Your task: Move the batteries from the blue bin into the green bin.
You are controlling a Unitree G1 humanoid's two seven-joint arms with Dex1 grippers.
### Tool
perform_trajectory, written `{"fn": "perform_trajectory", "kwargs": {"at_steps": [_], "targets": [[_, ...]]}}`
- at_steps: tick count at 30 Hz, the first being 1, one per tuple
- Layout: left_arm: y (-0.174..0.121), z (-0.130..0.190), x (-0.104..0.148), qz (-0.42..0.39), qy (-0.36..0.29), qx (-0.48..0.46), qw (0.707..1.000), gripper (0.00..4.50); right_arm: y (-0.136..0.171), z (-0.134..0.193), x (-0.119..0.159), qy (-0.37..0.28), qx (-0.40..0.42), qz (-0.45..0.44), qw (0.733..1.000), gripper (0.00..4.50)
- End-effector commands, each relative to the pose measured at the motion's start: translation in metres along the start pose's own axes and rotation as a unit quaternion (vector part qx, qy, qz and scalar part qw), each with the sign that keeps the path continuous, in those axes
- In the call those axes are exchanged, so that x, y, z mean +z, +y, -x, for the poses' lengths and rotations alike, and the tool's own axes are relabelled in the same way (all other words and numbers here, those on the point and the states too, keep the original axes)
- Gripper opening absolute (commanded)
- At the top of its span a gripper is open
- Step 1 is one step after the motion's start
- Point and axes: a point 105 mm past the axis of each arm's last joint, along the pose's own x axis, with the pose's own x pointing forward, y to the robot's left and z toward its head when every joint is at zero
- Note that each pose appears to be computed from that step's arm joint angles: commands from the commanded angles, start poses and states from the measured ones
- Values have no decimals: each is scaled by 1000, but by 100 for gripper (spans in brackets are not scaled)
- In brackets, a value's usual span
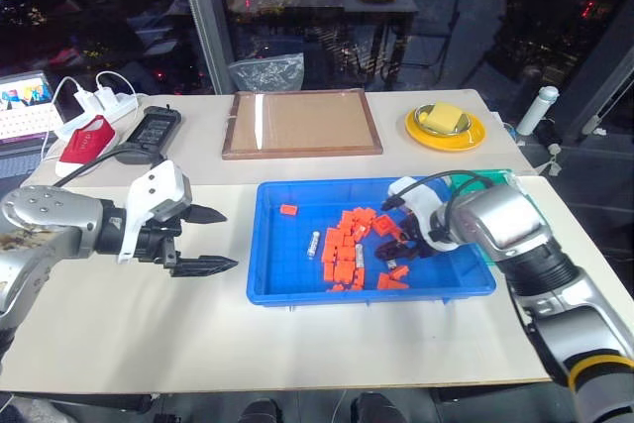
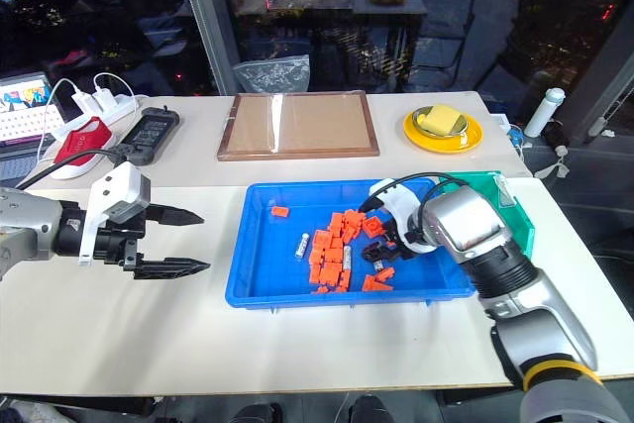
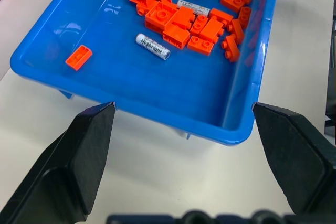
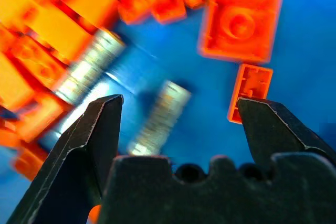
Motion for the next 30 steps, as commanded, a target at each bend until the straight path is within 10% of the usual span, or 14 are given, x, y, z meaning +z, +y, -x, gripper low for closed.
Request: {"fn": "perform_trajectory", "kwargs": {"at_steps": [1,12,30], "targets": [[-2,4,9,-20,-8,3,1000,450,-8,11,10,-19,-22,40,999,401],[-1,3,8,-13,-8,-1,1000,450,-11,41,34,-70,-14,34,997,401],[-3,4,6,-6,-6,-6,1000,450,26,1,14,-9,45,-19,999,401]]}}
